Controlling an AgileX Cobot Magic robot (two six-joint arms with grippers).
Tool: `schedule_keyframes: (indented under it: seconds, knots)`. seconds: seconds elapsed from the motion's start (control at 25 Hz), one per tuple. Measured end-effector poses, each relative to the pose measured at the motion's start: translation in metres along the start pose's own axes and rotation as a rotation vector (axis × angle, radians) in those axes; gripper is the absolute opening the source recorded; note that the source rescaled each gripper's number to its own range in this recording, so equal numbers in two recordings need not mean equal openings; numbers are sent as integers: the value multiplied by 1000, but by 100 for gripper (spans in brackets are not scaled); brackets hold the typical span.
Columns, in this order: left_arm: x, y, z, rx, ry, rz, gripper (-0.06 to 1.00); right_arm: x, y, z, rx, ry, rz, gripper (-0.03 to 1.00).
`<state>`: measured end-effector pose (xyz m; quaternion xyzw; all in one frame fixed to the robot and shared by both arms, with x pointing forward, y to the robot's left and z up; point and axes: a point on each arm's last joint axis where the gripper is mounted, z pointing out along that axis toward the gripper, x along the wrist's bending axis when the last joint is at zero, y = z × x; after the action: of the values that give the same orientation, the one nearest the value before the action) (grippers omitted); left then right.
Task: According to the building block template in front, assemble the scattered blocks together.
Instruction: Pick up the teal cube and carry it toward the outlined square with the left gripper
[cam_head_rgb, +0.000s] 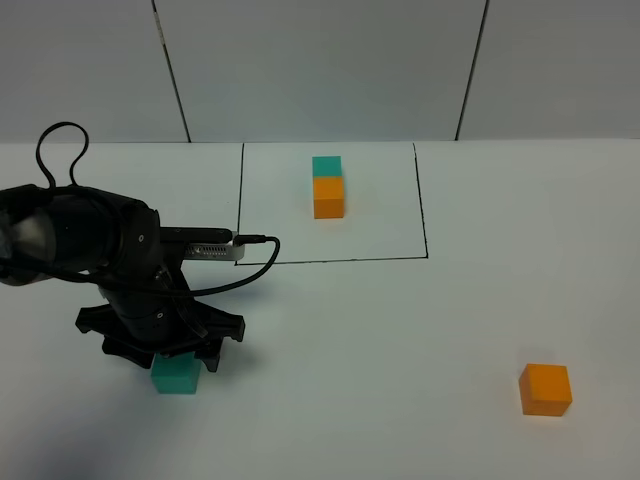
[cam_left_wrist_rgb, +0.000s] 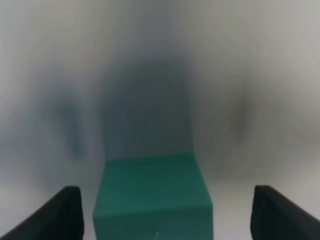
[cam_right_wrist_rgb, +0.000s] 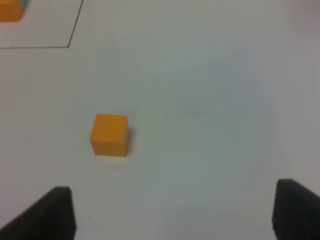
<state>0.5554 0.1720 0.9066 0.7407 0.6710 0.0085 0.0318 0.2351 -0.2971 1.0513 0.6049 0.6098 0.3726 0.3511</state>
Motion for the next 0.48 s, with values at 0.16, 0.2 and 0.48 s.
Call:
schedule_keyframes:
  seconds: [0.16, 0.2, 0.48]
  knots:
    - [0, 0, 8, 24, 7, -1, 55, 0, 0, 0, 0, 0, 0, 64]
    - [0, -1, 13, 36, 10, -1, 55, 0, 0, 0, 0, 0, 0, 64]
    - [0, 1, 14, 21, 7, -1, 14, 0, 0, 0, 0, 1, 0, 64]
